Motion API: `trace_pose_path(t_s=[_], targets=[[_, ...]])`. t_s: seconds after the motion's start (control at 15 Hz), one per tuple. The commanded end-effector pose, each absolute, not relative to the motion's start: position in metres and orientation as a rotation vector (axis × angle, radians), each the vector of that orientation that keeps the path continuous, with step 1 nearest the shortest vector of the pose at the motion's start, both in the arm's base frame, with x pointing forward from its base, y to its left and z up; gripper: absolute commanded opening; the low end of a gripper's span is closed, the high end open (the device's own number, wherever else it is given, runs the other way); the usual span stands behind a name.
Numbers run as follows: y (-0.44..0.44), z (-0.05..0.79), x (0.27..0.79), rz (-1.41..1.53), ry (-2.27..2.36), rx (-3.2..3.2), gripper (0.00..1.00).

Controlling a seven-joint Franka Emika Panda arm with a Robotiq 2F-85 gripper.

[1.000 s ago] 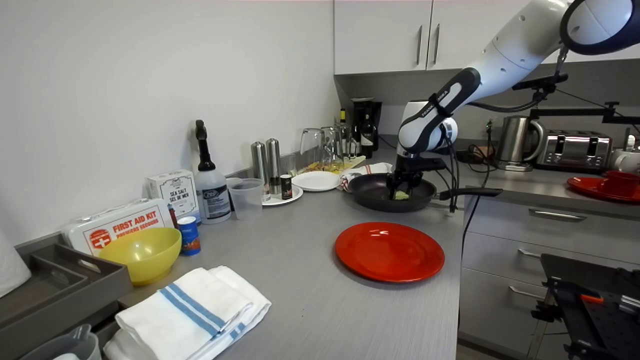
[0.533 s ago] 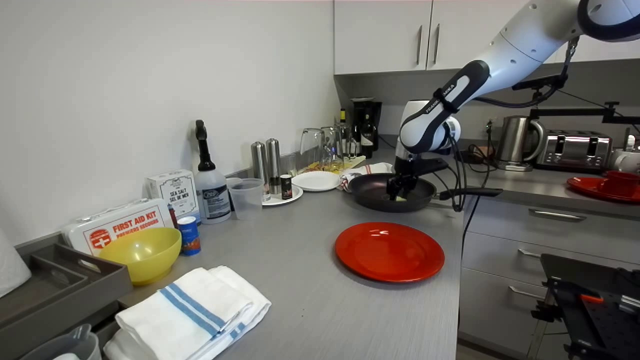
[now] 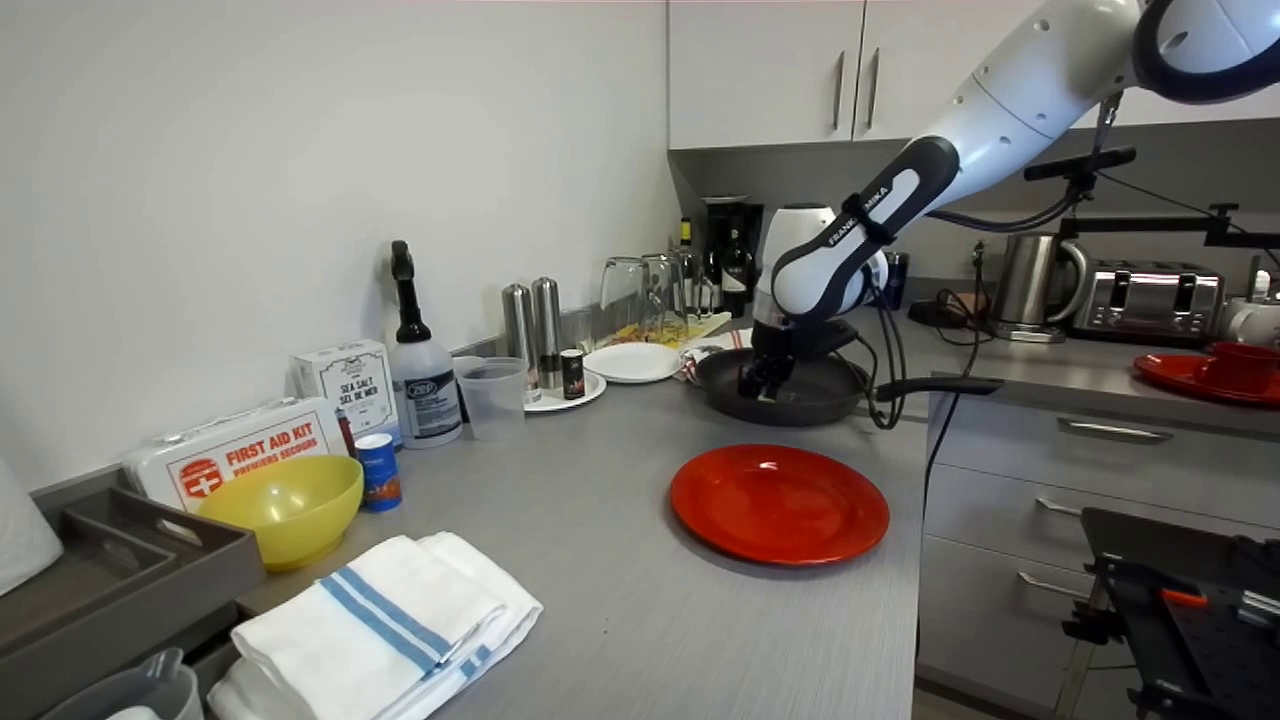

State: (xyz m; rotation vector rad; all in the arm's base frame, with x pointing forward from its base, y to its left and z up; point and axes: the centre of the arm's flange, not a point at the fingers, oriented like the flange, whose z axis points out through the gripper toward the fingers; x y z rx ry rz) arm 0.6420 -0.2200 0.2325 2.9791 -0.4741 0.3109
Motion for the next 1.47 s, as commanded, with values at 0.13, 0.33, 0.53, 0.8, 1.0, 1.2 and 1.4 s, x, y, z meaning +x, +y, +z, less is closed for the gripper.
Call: trace_pose_path(t_s=[0.13, 0.33, 0.53, 0.8, 1.0, 1.2, 1.4], targets=[[-0.19, 0.211, 0.695, 0.412, -0.435, 2.939, 0.39], [-0.198, 0.213, 0.705, 0.466, -0.492, 2.905, 0.39], [-0.219, 0.213, 0.717, 0.51, -0.624, 2.849, 0.39], [-0.251, 0.216, 0.726, 0.477, -0.806, 2.817, 0.39], [-0.272, 0.217, 0.729, 0.459, -0.92, 2.771, 0.39], [-0.297, 0.211, 0.724, 0.452, -1.04, 2.689, 0.39], [-0.318, 0.207, 0.709, 0.439, -1.13, 2.632, 0.39]])
